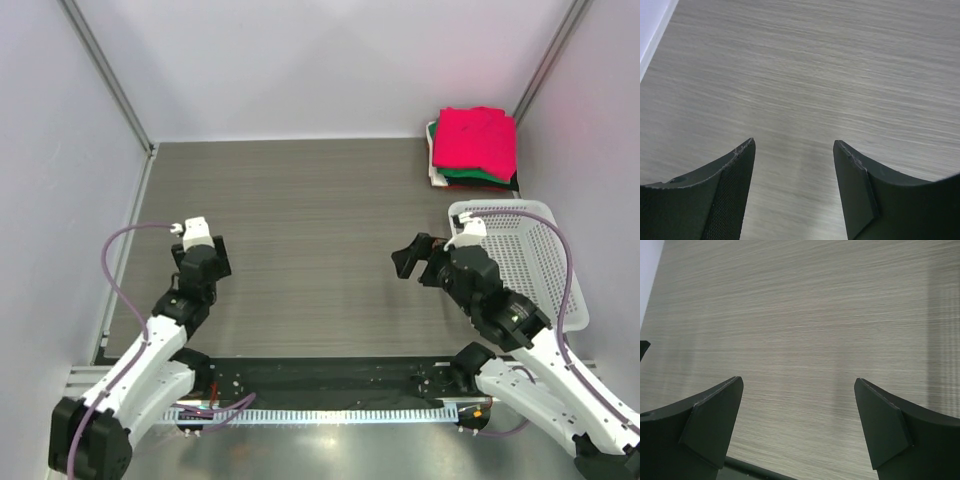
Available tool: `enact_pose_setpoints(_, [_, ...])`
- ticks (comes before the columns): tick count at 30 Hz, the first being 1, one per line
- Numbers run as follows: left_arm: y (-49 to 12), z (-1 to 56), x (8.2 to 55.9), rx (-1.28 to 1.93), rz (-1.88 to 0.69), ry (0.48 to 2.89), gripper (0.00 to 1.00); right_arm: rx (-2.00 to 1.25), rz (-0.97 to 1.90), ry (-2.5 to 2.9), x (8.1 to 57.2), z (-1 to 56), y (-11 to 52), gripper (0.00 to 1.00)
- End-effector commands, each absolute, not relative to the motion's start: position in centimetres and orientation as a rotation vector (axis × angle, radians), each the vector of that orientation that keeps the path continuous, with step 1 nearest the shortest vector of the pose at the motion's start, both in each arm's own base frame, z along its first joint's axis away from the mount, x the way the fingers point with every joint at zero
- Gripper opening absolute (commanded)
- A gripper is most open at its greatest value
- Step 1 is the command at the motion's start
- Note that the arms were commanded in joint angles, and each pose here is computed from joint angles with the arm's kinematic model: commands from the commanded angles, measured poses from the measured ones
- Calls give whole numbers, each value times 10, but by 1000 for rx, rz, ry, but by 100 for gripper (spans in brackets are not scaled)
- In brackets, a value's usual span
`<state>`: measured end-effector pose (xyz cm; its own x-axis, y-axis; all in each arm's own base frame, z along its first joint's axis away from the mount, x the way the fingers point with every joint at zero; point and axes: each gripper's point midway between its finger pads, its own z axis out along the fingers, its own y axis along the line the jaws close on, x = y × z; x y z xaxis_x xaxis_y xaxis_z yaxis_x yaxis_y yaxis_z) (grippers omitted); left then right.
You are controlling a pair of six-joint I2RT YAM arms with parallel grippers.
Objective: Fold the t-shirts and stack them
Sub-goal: Reset both grippers
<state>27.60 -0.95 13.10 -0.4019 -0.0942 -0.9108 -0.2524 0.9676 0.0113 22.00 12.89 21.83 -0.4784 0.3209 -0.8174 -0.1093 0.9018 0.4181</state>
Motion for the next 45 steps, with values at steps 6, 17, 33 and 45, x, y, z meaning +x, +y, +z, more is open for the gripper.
enact_pose_setpoints(6, [7, 131, 336, -321, 149, 1744, 67, 161, 471, 1992, 225, 206, 124, 100])
enact_pose_setpoints(17, [17, 101, 383, -212, 157, 1736, 60, 140, 469, 2009, 228, 183, 130, 100])
enact_pose_setpoints(33, [28, 94, 375, -257, 130, 1683, 82, 160, 316, 1924, 244, 176, 109, 100])
enact_pose_setpoints(45, [25, 97, 375, -257, 174, 1662, 100, 251, -283, 1761, 273, 142, 29, 100])
